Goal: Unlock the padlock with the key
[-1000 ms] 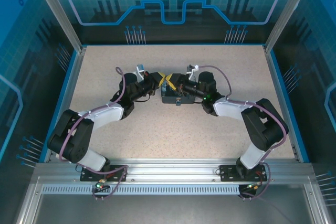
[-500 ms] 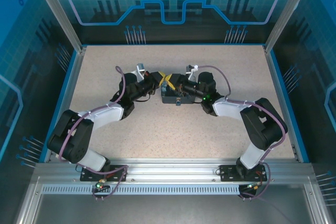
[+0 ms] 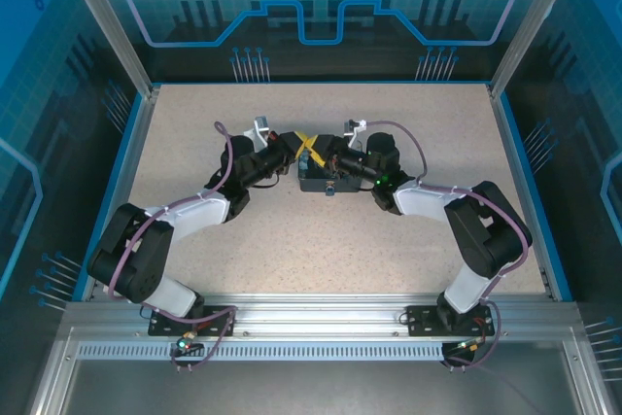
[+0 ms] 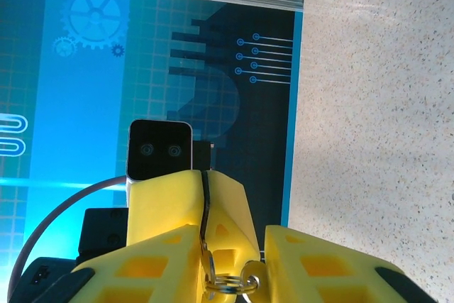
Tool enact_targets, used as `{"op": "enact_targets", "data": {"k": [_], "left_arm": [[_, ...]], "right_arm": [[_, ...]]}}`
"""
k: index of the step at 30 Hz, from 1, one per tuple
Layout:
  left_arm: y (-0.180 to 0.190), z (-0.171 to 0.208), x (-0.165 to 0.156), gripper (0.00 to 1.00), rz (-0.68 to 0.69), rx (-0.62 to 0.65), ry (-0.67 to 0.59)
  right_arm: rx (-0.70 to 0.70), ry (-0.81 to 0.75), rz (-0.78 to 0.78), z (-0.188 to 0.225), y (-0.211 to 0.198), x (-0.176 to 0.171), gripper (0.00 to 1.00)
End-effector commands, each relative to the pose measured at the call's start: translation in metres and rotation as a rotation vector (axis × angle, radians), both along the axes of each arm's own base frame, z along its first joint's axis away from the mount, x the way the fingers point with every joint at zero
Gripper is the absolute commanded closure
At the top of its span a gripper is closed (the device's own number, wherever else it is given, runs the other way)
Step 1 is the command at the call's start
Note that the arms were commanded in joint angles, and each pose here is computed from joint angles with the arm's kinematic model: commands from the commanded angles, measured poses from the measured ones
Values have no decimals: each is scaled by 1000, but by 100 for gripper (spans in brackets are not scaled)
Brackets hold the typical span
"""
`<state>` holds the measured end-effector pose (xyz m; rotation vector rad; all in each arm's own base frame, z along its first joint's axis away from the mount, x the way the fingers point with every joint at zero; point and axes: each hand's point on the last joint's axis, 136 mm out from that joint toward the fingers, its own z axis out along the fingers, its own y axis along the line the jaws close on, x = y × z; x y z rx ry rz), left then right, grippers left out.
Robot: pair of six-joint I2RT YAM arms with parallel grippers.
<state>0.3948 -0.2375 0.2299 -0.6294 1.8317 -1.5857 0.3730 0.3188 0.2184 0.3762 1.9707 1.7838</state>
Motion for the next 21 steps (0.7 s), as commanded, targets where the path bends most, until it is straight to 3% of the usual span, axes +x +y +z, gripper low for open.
{"op": "enact_targets", "data": {"k": [1,5,8,21], "left_arm": [[-4,21,-7,100,-25,-13,-87],[-4,21,-7,100,-24,-12,-90],[-4,22,-7,100,-24,-13,-92],[-4,24,-6,100,-22,-13,-101]], "right_arm": [[22,-30,11,11,0,1,72],[23,-34,18,13,1,0,77],[21,-35,19,13,1,1,88],[9,-18,17,4,-2,-3,96]]}}
